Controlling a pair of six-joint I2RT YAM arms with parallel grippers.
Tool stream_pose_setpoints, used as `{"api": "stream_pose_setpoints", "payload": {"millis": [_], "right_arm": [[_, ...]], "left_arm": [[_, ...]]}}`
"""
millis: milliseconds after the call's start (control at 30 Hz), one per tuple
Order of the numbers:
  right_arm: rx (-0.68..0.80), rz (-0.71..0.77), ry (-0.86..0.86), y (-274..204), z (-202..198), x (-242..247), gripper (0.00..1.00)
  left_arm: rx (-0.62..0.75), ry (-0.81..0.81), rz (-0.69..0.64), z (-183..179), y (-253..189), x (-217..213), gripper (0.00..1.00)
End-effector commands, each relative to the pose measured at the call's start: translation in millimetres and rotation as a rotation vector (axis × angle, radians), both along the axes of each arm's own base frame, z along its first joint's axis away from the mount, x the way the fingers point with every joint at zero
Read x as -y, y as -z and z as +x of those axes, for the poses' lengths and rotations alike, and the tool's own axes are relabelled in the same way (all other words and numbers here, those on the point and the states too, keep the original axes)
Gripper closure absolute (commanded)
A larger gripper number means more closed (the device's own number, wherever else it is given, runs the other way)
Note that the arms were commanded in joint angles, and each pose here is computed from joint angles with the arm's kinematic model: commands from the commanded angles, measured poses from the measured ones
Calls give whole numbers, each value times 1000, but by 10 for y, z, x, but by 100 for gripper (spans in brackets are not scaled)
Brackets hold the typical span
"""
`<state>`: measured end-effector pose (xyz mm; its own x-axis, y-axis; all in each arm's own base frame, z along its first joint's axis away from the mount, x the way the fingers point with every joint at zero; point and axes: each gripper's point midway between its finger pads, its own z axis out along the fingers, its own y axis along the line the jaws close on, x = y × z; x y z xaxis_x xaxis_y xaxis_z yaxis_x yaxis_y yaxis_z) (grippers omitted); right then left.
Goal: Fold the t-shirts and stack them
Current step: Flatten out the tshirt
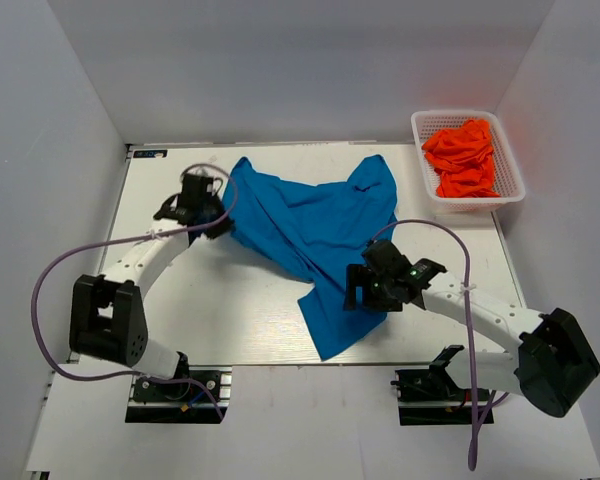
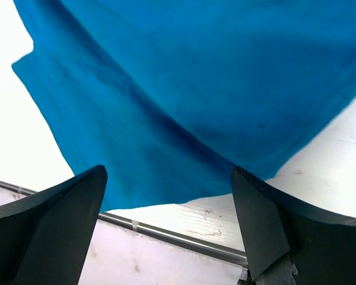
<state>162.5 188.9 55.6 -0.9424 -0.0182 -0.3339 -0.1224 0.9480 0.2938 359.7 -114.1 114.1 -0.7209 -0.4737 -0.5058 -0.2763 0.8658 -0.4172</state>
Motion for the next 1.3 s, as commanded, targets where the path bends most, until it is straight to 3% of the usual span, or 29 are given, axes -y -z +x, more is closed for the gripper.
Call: {"api": "stream_pose_setpoints", "payload": {"millis": [0,100,133,200,233,367,533,633,700,733,933,1100,1133,1167,1200,1267], "right_arm": [[32,-24,56,-55,42,108,10],[19,-30,61,-43,21,127,10],[15,-40,60,-32,18,144,10],[4,-53,64,-5,-7,185,10],[10,-55,61,-6,8,193,10],[-15,-73,49,48,-23,226,10],[-28,-66,37,53,-14,190,10],[-35,-71,33,72,-32,204,10],[-37,-73,33,80,-34,211,10],[-37,-71,27,79,-33,208,10],[-53,-76,14,127,-50,202,10],[-57,-106,2,141,-52,248,10],[-62,-115,-2,138,-55,256,10],[-51,-122,-6,116,-25,249,10],[-44,-141,-5,116,22,267,10],[-14,-159,1,68,129,267,10]], "left_arm": [[-36,139,-15,26,-174,433,100],[-159,229,-5,-90,70,818,100],[-260,206,57,-249,196,723,100],[-310,94,208,-206,259,434,100],[-373,55,285,-350,253,252,100],[-376,-75,432,-438,-166,-249,100],[-338,-156,509,-586,-693,-506,100],[-312,-143,473,-680,-872,-496,100],[-316,-106,450,-713,-887,-448,90],[-313,-90,412,-771,-917,-400,90],[-432,-73,396,-1102,-597,-413,81],[-544,-103,379,-1510,-312,-560,64],[-548,-103,381,-1583,-289,-586,44],[-553,-99,374,-1615,-279,-581,16],[-555,-108,371,-1610,-279,-599,0],[-533,-119,388,-1543,-321,-624,0]]}}
